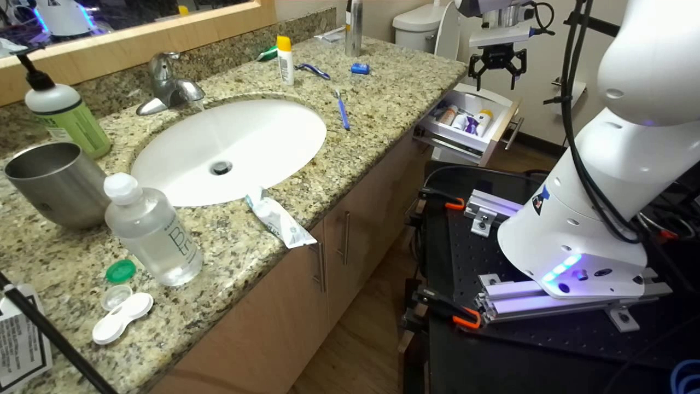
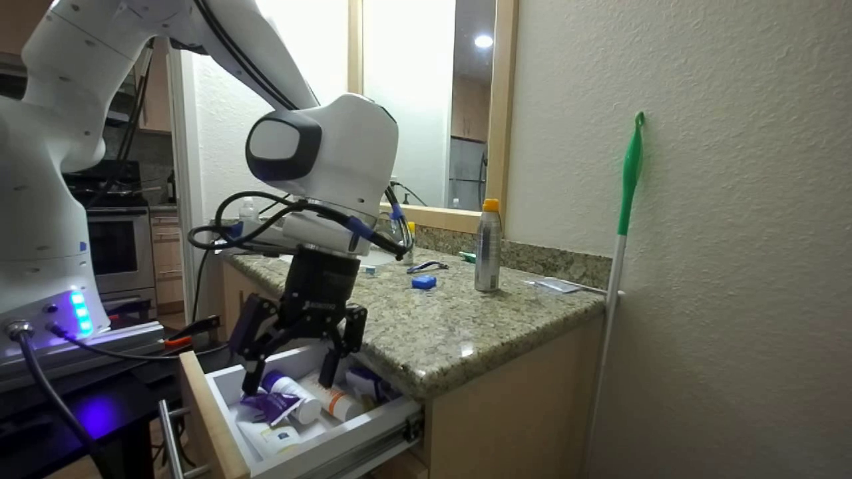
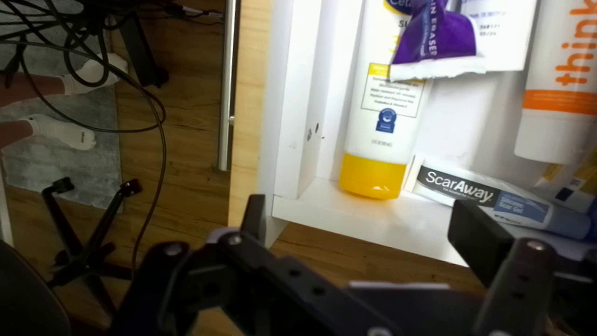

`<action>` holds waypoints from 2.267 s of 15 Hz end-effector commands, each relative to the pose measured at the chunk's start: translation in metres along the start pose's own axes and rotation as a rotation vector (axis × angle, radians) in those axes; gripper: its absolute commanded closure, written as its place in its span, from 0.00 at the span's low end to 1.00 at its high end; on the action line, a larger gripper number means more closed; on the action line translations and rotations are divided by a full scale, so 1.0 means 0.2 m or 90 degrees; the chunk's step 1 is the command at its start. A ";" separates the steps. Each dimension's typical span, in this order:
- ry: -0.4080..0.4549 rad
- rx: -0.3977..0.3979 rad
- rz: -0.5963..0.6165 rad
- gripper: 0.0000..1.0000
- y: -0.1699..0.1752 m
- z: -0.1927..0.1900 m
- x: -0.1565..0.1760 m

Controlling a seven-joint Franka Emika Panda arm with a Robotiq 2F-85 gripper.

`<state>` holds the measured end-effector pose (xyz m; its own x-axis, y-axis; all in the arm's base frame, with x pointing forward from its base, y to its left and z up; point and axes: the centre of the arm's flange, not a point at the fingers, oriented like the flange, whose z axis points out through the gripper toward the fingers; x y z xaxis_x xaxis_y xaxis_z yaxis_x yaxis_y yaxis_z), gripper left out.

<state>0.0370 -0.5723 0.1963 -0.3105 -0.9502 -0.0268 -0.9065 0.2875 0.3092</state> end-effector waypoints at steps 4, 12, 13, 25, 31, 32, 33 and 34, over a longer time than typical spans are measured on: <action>0.005 0.033 0.005 0.00 -0.18 0.04 -0.02; 0.001 0.014 0.010 0.00 -0.14 0.01 -0.03; 0.000 0.010 0.012 0.00 -0.13 0.02 -0.02; -0.023 -0.046 0.015 0.00 -0.25 0.21 0.01; -0.042 -0.113 0.037 0.00 -0.36 0.46 0.05; -0.039 -0.118 0.041 0.00 -0.38 0.49 0.06; -0.038 -0.105 0.029 0.00 -0.30 0.41 0.00; -0.037 -0.108 0.031 0.00 -0.32 0.41 0.01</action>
<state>0.0708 -0.5831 0.0990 -0.3736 -0.9256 -0.0610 -0.8300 0.3042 0.4675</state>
